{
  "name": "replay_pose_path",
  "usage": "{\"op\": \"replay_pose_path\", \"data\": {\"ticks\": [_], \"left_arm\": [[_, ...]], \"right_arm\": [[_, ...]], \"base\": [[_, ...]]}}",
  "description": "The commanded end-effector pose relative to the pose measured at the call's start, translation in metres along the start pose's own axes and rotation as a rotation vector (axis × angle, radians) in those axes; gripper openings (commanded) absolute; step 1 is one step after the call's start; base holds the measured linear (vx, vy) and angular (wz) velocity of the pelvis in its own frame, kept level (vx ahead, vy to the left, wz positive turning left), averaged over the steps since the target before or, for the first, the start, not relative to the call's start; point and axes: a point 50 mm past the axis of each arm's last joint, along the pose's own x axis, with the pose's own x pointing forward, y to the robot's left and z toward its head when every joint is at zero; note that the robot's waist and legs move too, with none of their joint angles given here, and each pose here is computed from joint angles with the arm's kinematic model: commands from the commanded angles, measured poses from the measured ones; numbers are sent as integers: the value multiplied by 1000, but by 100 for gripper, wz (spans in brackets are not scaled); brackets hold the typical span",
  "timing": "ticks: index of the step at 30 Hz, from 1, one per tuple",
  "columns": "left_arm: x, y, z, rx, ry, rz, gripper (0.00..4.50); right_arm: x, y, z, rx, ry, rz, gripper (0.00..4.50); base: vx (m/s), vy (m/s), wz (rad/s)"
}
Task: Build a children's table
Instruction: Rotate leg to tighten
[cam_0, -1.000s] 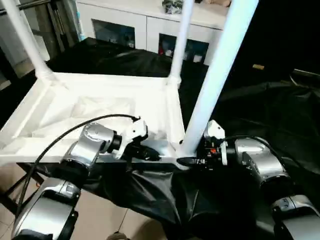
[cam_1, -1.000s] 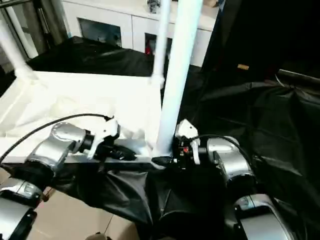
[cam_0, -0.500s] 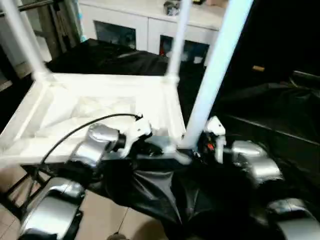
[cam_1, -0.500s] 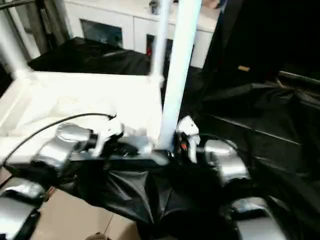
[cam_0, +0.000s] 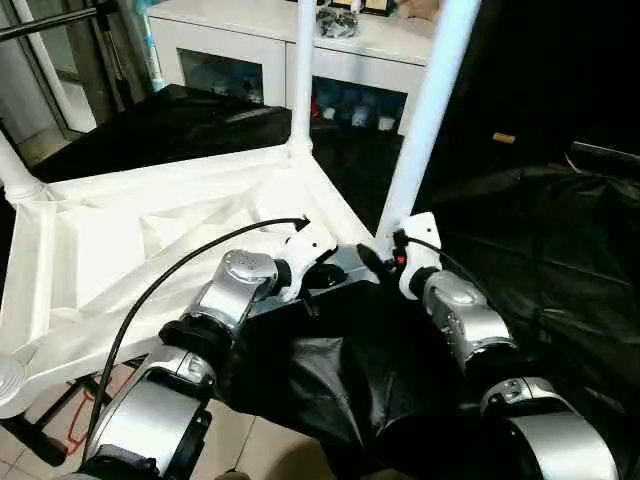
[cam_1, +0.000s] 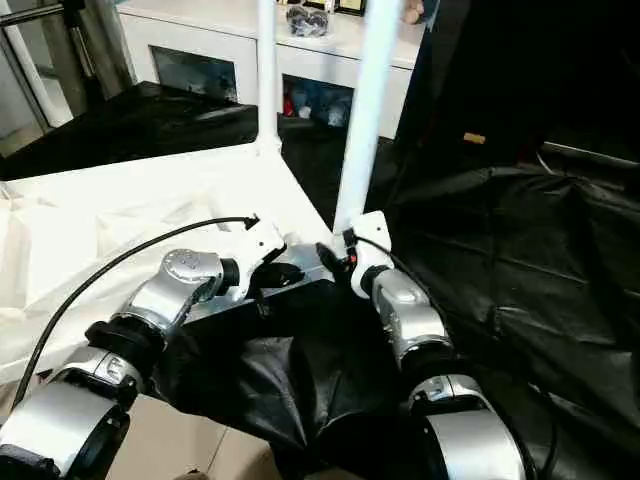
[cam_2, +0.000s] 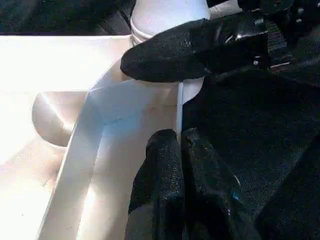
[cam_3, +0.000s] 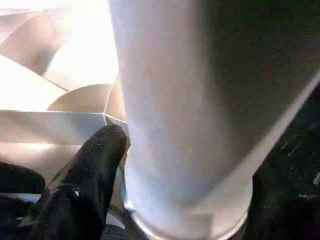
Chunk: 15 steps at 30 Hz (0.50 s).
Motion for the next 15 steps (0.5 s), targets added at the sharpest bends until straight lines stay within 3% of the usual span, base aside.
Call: {"op": "replay_pose_path", "data": {"ticks": [1, 5, 8, 12, 15], "left_arm": [[8, -8, 6, 38, -13, -40, 0], [0, -7, 5, 66, -18, -104, 0], [-6, -6, 3, 83, -20, -159, 0], [-14, -7, 1, 103, -39, -229, 0], [-25, -13, -2, 117, -48, -367, 0]], "right_arm": [[4, 19, -14, -1, 71, 147, 385], [-6, 5, -2, -67, 25, 263, 428], [-17, 1, 2, -166, 9, 414, 428], [-31, -5, 6, -184, 17, 557, 428], [-44, -10, 7, -217, 42, 676, 428]], "base": [[0, 0, 0], [0, 0, 0], [0, 0, 0], [0, 0, 0], [0, 0, 0]]}}
